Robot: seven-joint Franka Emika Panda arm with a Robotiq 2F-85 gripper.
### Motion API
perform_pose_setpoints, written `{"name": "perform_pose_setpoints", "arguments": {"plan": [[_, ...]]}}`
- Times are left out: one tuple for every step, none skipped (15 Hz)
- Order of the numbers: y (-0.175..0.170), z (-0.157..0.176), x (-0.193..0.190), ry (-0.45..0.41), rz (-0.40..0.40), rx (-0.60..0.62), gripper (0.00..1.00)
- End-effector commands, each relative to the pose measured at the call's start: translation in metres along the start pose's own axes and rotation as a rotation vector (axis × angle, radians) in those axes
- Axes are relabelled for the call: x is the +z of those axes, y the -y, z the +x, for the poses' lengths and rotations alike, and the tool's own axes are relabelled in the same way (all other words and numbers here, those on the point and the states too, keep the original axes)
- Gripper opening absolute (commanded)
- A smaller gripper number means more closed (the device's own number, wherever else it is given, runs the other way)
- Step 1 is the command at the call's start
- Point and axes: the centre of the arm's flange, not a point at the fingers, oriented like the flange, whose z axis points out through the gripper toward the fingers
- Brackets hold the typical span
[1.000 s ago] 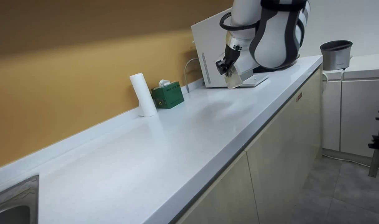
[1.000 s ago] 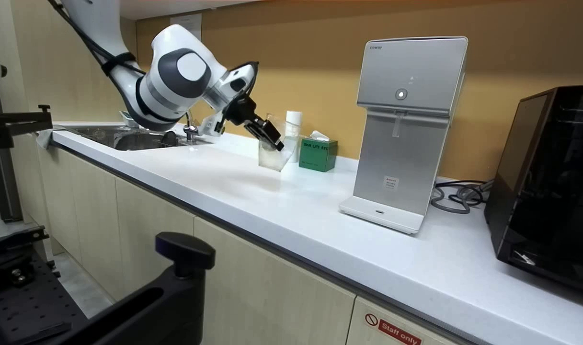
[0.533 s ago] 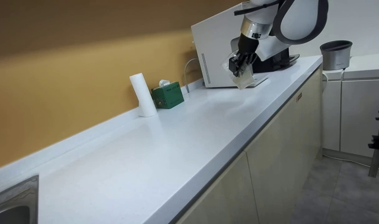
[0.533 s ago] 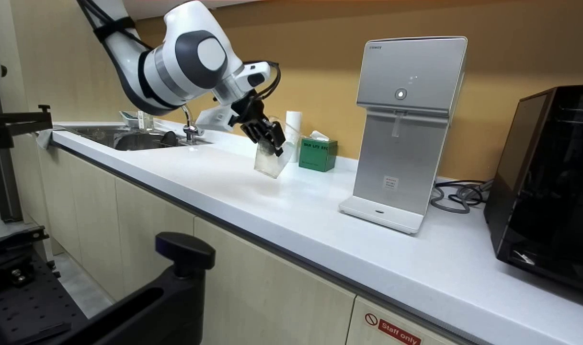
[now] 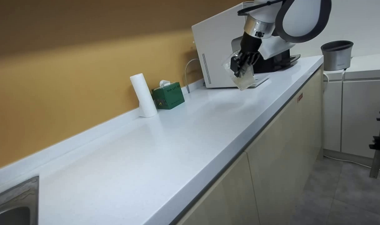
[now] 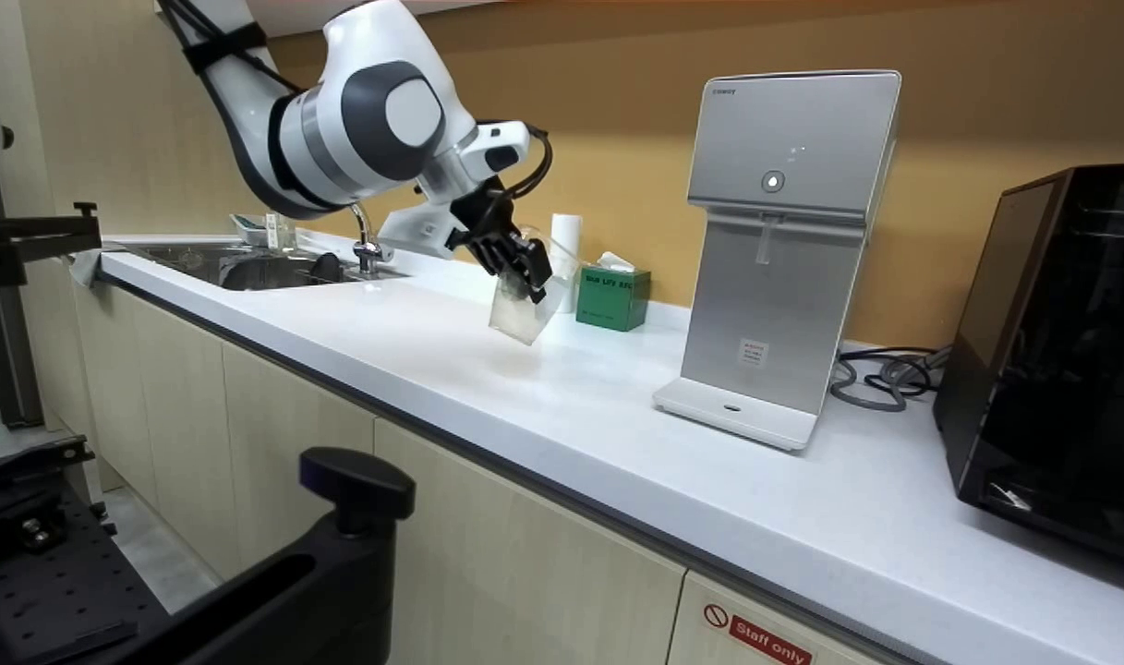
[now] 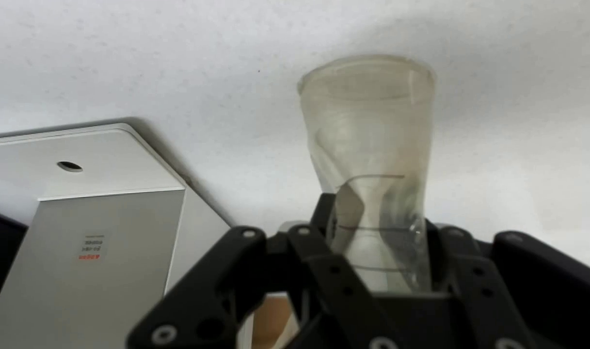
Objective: Put the cup on the coffee maker
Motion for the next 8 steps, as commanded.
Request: {"name": "perform_pose_setpoints", "arguments": {"plan": [[-0.038, 0.014, 0.003, -0.048, -0.087, 0.072, 0.08], [-0.050, 0.015, 0.003, -0.062, -0.110, 0.098, 0.08], [-0.061, 0.017, 0.003, -0.074, -0.128, 0.125, 0.08], [-0.073, 0.018, 0.004, -0.082, -0.147, 0.156, 0.08], [-0.082, 0.018, 0.004, -0.090, -0.167, 0.180, 0.08], [-0.090, 0.018, 0.005, -0.096, -0.183, 0.200, 0.08], [-0.097, 0.018, 0.006, -0.098, -0.202, 0.219, 0.08], [-0.104, 0.017, 0.007, -0.102, -0.213, 0.229, 0.08]]}}
